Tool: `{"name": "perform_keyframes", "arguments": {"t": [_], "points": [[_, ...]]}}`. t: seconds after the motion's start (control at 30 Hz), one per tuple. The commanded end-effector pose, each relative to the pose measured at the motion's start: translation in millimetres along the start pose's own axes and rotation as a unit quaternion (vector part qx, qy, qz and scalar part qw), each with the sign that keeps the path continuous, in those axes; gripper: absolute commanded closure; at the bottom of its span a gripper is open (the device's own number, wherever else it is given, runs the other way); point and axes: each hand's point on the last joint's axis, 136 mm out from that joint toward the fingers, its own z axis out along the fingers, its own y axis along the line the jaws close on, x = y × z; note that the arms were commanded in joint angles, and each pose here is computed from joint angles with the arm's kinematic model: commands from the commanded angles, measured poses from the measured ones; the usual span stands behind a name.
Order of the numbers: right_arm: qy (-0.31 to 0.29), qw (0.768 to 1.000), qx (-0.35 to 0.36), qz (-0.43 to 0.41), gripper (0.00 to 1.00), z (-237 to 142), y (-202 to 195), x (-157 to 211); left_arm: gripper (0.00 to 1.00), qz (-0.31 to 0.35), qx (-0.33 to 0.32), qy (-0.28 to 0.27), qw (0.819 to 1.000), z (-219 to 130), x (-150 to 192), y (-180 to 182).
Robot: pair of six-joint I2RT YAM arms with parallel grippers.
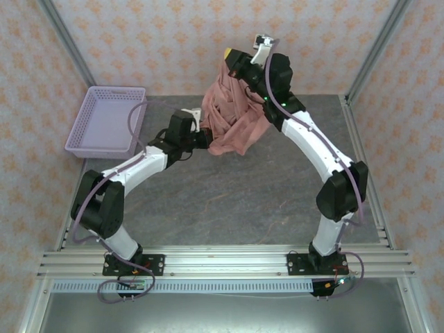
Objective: Fold the inside-out t-shirt
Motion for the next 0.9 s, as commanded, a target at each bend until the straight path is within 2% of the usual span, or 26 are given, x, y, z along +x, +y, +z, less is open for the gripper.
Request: {"name": "perform_keyframes", "arguments": {"t": [0.0, 0.07, 0.17, 0.33, 0.53, 0.6, 0.7, 0.77, 0.87], "points": [[-0.039, 0.998, -0.051, 0.026, 1.0, 6.8, 29.4, -17.0, 1.0, 0.011, 0.025, -0.02, 0.999, 3.4, -12.9, -20.0], [-0.03, 0.997, -0.06, 0.024, 1.0, 6.3, 35.9, -19.0, 1.0, 0.002, -0.001, -0.015, 1.0, 8.5, -7.4, -9.2], [-0.014, 0.999, -0.048, -0.012, 1.0, -8.1, 40.0, -24.2, 1.0, -0.033, -0.086, -0.006, 0.996, 8.9, 6.6, 36.4], [0.051, 0.994, -0.039, -0.084, 1.0, -44.3, 41.9, -20.4, 1.0, -0.125, -0.158, -0.003, 0.979, -3.4, 39.3, 115.6], [0.097, 0.988, -0.03, -0.119, 1.0, -85.8, 28.5, -14.8, 0.99, -0.136, -0.22, -0.001, 0.966, -25.7, 66.5, 155.7], [0.119, 0.985, -0.026, -0.123, 1.0, -92.7, 22.7, -3.9, 0.92, -0.128, -0.218, -0.007, 0.968, -32.3, 66.2, 153.4], [0.152, 0.981, -0.02, -0.118, 1.0, -96.7, 10.8, 15.7, 0.71, -0.125, -0.195, -0.024, 0.973, -45.6, 57.8, 140.0], [0.172, 0.978, -0.008, -0.115, 1.0, -99.9, 0.5, 27.7, 0.57, -0.103, -0.181, -0.033, 0.978, -57.4, 50.2, 126.7], [0.185, 0.976, 0.001, -0.113, 1.0, -104.9, -6.7, 38.0, 0.4, -0.055, -0.147, -0.051, 0.986, -76.5, 38.8, 91.1]]}}
